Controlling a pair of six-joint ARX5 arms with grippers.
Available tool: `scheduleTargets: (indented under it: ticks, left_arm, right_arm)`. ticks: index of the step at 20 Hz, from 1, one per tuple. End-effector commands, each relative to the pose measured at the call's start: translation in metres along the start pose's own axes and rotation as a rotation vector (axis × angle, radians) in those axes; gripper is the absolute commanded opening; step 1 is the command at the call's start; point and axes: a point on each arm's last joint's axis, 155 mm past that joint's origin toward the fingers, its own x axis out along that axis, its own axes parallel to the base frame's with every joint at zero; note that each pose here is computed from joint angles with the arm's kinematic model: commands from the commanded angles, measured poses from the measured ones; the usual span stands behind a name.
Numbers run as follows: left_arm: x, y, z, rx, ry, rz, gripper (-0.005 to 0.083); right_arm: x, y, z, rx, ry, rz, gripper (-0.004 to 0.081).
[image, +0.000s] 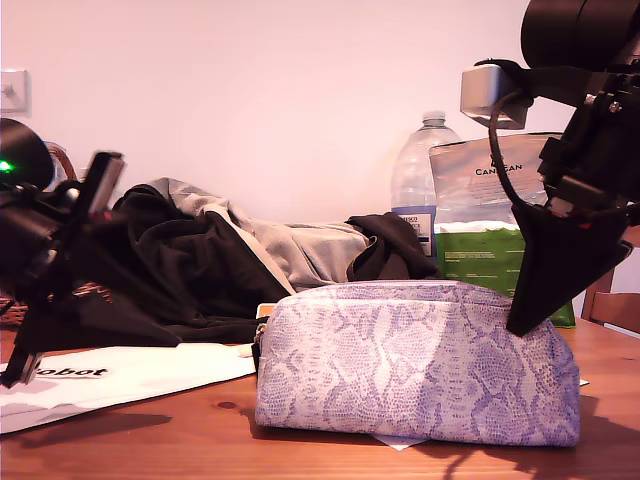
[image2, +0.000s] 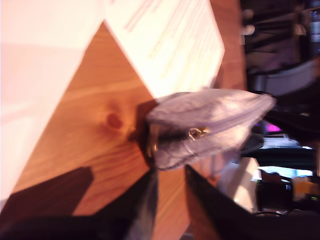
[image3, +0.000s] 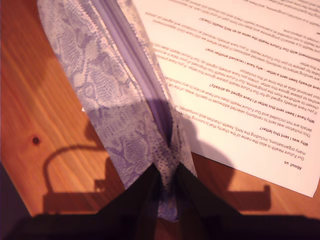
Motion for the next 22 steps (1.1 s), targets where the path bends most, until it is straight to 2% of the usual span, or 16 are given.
scheduleTargets:
  ticks: [1, 2, 3, 8, 11, 12, 15, 16, 17, 22]
  left_arm:
    - [-0.003, -0.009, -0.001, 0.036, -0.006, -0.028, 0.0080]
    - [-0.006, -0.016, 0.002, 0.062, -0.019, -0.034, -0.0006]
    - [-0.010, -0.024, 0.005, 0.093, -0.036, -0.041, -0.0020]
    - [-0.035, -0.064, 0.024, 0.258, -0.162, -0.025, -0.0020]
    - [-0.045, -0.077, 0.028, 0.322, -0.207, -0.013, -0.0020]
    - [-0.047, -0.080, 0.028, 0.331, -0.213, -0.016, -0.0020]
    - [-0.047, -0.082, 0.027, 0.335, -0.214, -0.017, -0.0020]
    - [-0.047, -0.082, 0.026, 0.335, -0.212, -0.017, -0.0020]
    - [-0.047, -0.082, 0.026, 0.341, -0.212, -0.017, -0.0020]
    - [-0.048, -0.085, 0.027, 0.355, -0.217, -0.019, -0.0020]
  right_arm:
    - [0.005, 0.004, -0.004, 0.014, 0.008, 0.015, -0.0013]
    - [0.006, 0.006, 0.002, 0.025, -0.011, 0.017, -0.0013]
    - [0.006, 0.008, 0.007, 0.033, -0.028, 0.019, -0.0013]
    - [0.008, 0.026, 0.034, -0.026, -0.108, 0.031, -0.0013]
    - [0.008, 0.034, 0.039, -0.051, -0.119, 0.040, 0.0004]
    - [0.009, 0.035, 0.039, -0.053, -0.117, 0.043, 0.0073]
    - [0.009, 0.034, 0.037, -0.049, -0.111, 0.038, 0.0365]
    - [0.009, 0.035, 0.036, -0.040, -0.107, 0.040, 0.0418]
    - [0.009, 0.035, 0.034, -0.035, -0.100, 0.043, 0.0444]
    - [-0.004, 0.044, 0.039, -0.051, -0.127, 0.056, 0.0446]
